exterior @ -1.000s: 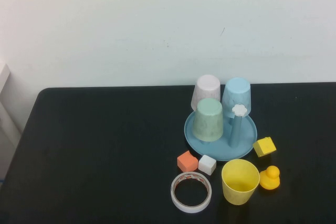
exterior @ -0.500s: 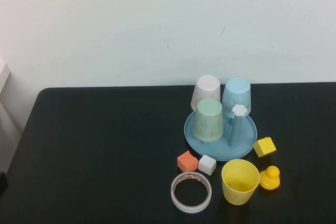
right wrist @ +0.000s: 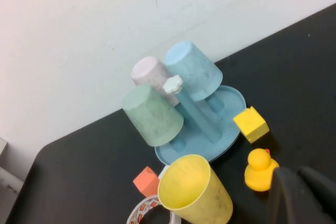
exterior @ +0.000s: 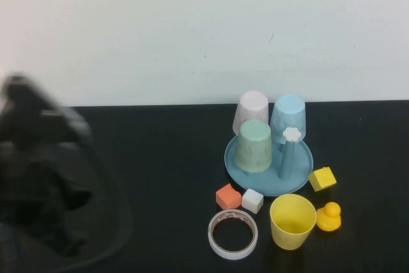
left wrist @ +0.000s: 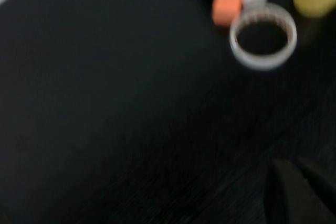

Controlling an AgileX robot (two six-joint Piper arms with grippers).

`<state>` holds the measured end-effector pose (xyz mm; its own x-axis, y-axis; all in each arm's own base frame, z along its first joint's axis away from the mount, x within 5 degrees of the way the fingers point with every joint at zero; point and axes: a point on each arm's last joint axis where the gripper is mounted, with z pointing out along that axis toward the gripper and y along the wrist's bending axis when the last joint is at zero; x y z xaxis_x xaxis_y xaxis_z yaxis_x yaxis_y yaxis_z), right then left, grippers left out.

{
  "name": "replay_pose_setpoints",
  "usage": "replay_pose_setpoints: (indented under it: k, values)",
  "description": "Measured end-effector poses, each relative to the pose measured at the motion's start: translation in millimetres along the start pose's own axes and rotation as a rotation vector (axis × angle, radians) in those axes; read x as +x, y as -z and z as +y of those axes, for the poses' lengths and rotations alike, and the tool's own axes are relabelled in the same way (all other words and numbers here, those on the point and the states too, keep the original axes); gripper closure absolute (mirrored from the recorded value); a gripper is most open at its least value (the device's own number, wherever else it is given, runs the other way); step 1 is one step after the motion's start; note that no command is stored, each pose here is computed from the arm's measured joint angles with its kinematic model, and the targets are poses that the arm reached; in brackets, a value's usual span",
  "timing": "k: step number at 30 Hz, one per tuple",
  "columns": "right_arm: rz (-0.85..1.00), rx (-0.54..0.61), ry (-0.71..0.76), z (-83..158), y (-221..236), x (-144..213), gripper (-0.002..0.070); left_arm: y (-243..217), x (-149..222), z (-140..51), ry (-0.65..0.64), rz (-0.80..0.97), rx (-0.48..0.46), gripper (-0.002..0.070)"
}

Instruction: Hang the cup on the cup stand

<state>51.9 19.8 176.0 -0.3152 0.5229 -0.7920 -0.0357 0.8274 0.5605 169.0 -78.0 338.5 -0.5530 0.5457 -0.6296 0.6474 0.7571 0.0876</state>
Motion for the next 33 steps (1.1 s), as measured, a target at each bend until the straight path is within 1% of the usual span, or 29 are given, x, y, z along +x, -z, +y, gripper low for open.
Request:
replay_pose_setpoints:
  k: [3,6,9,13,15,17,19,21,23,24,26,30,33]
  values:
    - [0.008,0.0,0.0,0,0,1,0.0678,-27,-19,-8.9,-0.104,0.111,0.011,0.0676]
    - [0.01,-0.001,0.002,0,0,1,0.0678,-53,-37,-22.9,-0.188,0.194,0.004,0.0676]
    - [0.019,-0.001,0.004,0,0,2,0.0678,-79,-54,-35.1,-0.216,0.24,0.0,0.0676]
    - [0.024,-0.001,0.007,0,0,2,0.0678,-117,-74,-50.6,-0.247,0.302,0.025,0.0674]
    - [0.024,-0.001,0.007,0,0,2,0.0678,-132,-82,-55.0,-0.248,0.329,0.036,0.0651]
    - [0.024,-0.001,0.007,0,0,2,0.0678,-151,-87,-58.9,-0.208,0.365,0.056,0.0584]
    - [0.024,-0.001,0.007,0,0,2,0.0678,-168,-91,-62.2,-0.154,0.393,0.07,0.0466]
    - [0.024,-0.001,0.008,0,0,2,0.0678,-187,-93,-66.8,-0.093,0.41,0.1,0.0329]
    - [0.024,-0.002,0.016,0,0,2,0.0678,-205,-96,-73.1,-0.034,0.411,0.143,0.0233]
    - [0.024,-0.002,0.019,0,0,2,0.0678,-213,-99,-75.9,-0.008,0.396,0.162,0.0202]
    - [0.024,-0.002,0.026,0,0,2,0.0678,-225,-108,-79.8,0.035,0.359,0.189,0.0182]
    - [0.024,-0.002,0.03,0,0,2,0.0678,-245,-128,-83.7,0.073,0.293,0.207,0.0192]
    - [0.024,-0.002,0.033,0,0,2,0.0678,-262,-140,-85.3,0.082,0.279,0.212,0.0195]
